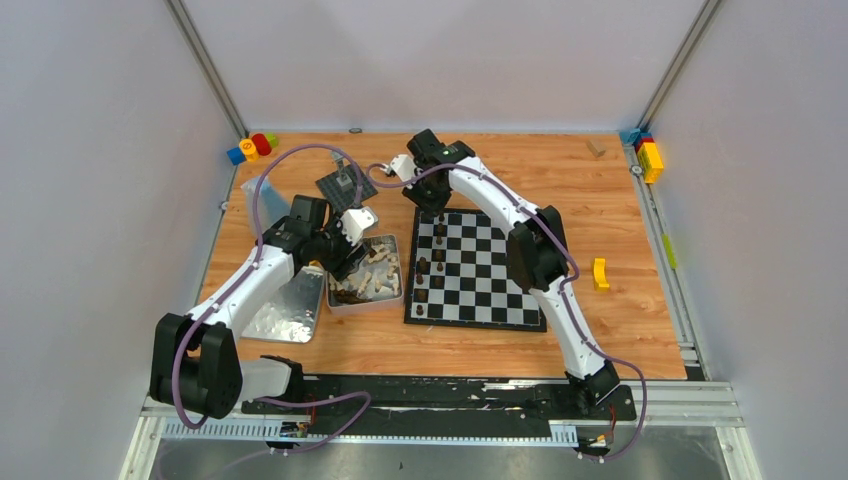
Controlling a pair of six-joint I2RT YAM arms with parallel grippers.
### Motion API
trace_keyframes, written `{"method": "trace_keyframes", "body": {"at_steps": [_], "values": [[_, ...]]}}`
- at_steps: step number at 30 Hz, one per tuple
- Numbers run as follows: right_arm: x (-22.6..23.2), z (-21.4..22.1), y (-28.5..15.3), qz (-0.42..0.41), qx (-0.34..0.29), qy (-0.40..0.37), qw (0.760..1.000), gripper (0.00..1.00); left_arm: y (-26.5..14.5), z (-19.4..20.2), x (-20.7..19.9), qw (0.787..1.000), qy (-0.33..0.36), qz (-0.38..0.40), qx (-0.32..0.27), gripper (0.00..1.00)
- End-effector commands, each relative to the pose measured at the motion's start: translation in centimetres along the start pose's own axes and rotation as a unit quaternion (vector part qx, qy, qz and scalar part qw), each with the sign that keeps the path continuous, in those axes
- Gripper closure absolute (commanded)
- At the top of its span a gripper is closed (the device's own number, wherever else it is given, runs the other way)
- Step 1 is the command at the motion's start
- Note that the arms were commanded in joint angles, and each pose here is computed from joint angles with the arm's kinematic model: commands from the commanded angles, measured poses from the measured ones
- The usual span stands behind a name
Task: Set up the chess pieces on the board
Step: Place the chess piece on the chessboard.
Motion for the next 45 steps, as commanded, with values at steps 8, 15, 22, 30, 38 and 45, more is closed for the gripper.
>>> {"method": "trace_keyframes", "body": {"at_steps": [8, 15, 22, 30, 38, 45], "values": [[0.38, -0.76, 0.35, 0.011, -0.005, -0.022, 1.000, 0.92, -0.52, -1.02, 0.69, 1.000, 0.003, -0.019, -0.023, 0.28], [0.63, -0.56, 0.61, 0.012, 0.001, -0.025, 1.000, 0.87, -0.47, -0.94, 0.65, 1.000, 0.003, -0.019, -0.022, 0.27], [0.84, -0.52, 0.38, 0.013, 0.002, -0.026, 1.000, 0.85, -0.53, -0.91, 0.63, 1.000, 0.003, -0.020, -0.022, 0.27], [0.91, -0.16, 0.36, 0.013, 0.009, -0.026, 1.000, 0.84, -0.52, -0.87, 0.62, 1.000, 0.002, -0.020, -0.022, 0.27], [0.78, -0.21, 0.68, 0.021, 0.011, -0.029, 0.999, 0.80, -0.56, -0.83, 0.55, 1.000, 0.003, -0.020, -0.022, 0.27], [0.71, -0.30, 0.71, 0.023, 0.009, -0.030, 0.999, 0.77, -0.53, -0.83, 0.55, 1.000, 0.004, -0.020, -0.022, 0.26]]}}
Point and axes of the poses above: each gripper's point midway between its finger pads, its own y axis out along the fingers, its own x axis along the line the jaws close on, z = x × y, the point moved 8 cm from there along -y, back along the fingers, and after that the axes turned 9 degrees about y, right-handed, at the moved point
